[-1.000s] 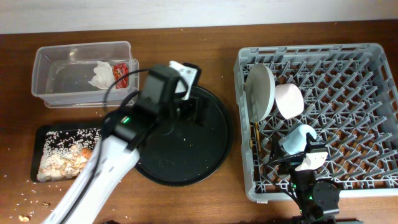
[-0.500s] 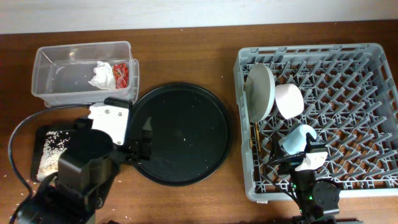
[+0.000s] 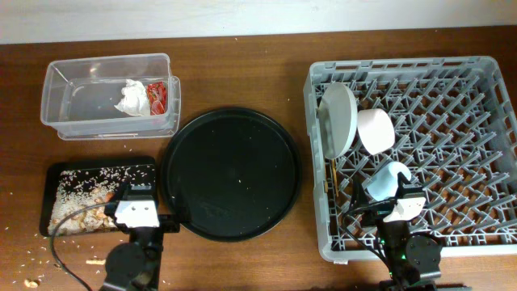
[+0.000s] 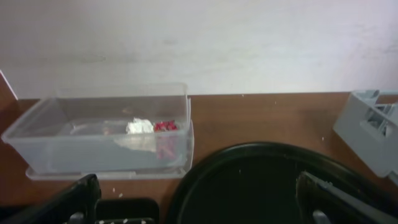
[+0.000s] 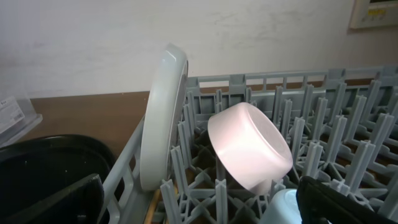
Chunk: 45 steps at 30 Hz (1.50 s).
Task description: Sort waste into correct bins and load items into the dishwasher rack
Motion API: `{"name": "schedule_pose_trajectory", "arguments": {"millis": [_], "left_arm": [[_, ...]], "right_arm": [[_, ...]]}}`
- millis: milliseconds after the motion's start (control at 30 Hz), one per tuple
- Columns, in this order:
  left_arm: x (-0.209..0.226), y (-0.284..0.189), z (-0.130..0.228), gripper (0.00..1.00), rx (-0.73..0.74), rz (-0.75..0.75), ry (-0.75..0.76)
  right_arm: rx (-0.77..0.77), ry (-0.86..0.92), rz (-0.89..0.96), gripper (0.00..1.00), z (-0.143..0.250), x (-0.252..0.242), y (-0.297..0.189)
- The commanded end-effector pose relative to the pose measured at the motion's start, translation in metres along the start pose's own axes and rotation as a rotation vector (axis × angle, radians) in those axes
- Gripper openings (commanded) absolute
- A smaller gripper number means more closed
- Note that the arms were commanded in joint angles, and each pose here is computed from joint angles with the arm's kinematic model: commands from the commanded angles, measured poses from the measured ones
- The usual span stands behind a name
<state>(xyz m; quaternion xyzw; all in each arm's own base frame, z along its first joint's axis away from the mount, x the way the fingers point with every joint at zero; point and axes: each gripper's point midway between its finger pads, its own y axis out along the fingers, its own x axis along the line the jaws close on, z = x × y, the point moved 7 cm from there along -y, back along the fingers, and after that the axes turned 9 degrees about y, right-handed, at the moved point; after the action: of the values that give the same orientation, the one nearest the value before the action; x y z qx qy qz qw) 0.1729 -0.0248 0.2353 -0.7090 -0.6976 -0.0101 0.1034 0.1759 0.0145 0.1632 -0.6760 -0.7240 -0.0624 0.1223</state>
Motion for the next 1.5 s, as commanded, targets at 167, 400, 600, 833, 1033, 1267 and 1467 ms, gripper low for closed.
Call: {"name": "schedule_pose_trajectory", "arguments": {"millis": [167, 400, 600, 833, 1033, 1267, 1467], "left_arm": [[0.001, 0.005, 0.050, 0.99, -0.114, -0.054, -0.025], [-0.001, 0.010, 0.068, 0.99, -0.077, -0.059, -0.015], [-0.001, 0.010, 0.068, 0.99, -0.077, -0.059, -0.015], [-0.001, 0.010, 0.068, 1.00, -0.077, -0.059, -0.015], [-0.001, 0.010, 0.068, 0.99, -0.077, -0.059, -0.015], [-0.001, 0.010, 0.068, 0.99, -0.077, -0.059, -0.015], [-0.001, 0.010, 0.068, 0.99, -0.077, -0.059, -0.015]], "right_arm": [[0.004, 0.003, 0.007, 0.98, 0.002, -0.001, 0.000], [0.004, 0.003, 0.006, 0.98, 0.002, -0.001, 0.000], [0.004, 0.003, 0.006, 0.98, 0.002, -0.001, 0.000], [0.004, 0.003, 0.006, 0.98, 0.002, -0.001, 0.000], [0.004, 0.003, 0.007, 0.98, 0.002, -0.001, 0.000], [0.004, 0.003, 0.006, 0.98, 0.002, -0.001, 0.000], [0.004, 0.003, 0.007, 0.98, 0.002, -0.001, 0.000]]}}
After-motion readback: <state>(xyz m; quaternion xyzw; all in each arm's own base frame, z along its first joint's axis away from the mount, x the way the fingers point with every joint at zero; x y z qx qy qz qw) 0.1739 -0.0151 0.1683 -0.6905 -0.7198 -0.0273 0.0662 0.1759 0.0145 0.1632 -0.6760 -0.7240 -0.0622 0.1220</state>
